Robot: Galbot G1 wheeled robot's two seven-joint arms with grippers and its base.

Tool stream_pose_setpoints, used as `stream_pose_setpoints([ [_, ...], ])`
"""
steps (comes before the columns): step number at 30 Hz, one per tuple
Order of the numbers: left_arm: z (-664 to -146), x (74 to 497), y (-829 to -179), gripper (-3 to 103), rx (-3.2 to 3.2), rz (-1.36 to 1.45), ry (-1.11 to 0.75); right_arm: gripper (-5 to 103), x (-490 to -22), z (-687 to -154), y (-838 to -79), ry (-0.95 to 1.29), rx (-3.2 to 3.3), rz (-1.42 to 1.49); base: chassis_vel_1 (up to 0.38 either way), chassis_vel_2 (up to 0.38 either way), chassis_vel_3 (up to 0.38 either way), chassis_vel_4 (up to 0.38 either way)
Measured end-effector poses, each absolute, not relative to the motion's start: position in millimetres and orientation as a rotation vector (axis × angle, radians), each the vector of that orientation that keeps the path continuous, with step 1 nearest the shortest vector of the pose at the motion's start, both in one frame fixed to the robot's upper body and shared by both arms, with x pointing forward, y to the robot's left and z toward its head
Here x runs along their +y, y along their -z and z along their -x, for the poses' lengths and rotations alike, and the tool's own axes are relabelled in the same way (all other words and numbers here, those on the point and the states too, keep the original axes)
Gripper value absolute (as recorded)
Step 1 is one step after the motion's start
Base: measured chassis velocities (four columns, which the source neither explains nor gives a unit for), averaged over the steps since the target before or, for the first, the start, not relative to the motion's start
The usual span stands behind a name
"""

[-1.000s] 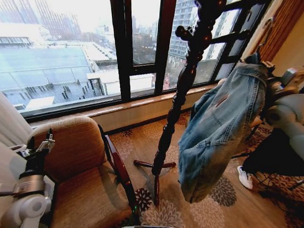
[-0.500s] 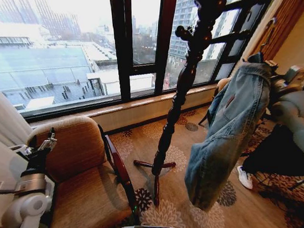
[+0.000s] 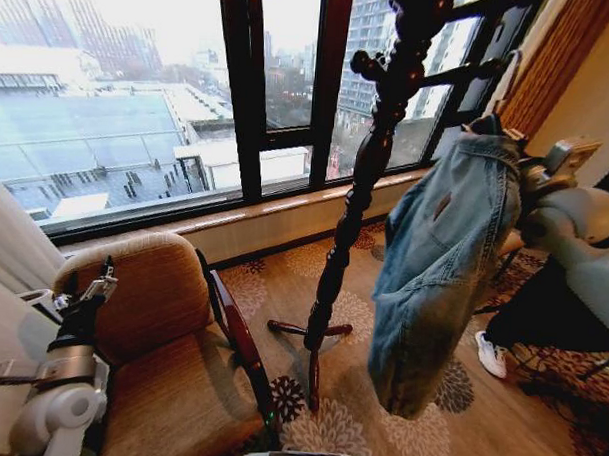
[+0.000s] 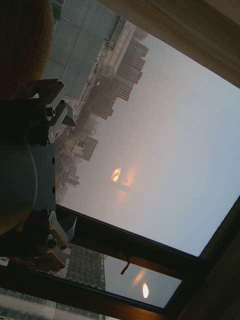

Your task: Pick up the clothes from the bed and hang them on the clothes hanger.

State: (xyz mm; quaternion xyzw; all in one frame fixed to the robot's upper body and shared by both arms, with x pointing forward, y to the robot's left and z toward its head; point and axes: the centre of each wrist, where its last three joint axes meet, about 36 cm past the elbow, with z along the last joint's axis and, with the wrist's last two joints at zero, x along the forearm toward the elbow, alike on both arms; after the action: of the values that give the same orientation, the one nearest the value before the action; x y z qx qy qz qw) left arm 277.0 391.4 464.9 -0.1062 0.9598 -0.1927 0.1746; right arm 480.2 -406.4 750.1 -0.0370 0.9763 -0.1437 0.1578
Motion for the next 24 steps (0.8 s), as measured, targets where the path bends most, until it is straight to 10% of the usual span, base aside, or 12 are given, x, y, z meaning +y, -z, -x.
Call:
stream_pose_setpoints([
  [24, -275, 390, -466, 100, 2.718, 0.3, 0.544, 30, -411, -491, -744, 0.439, 2.819, 0.137, 0.0, 0.0, 0.0, 0.0],
])
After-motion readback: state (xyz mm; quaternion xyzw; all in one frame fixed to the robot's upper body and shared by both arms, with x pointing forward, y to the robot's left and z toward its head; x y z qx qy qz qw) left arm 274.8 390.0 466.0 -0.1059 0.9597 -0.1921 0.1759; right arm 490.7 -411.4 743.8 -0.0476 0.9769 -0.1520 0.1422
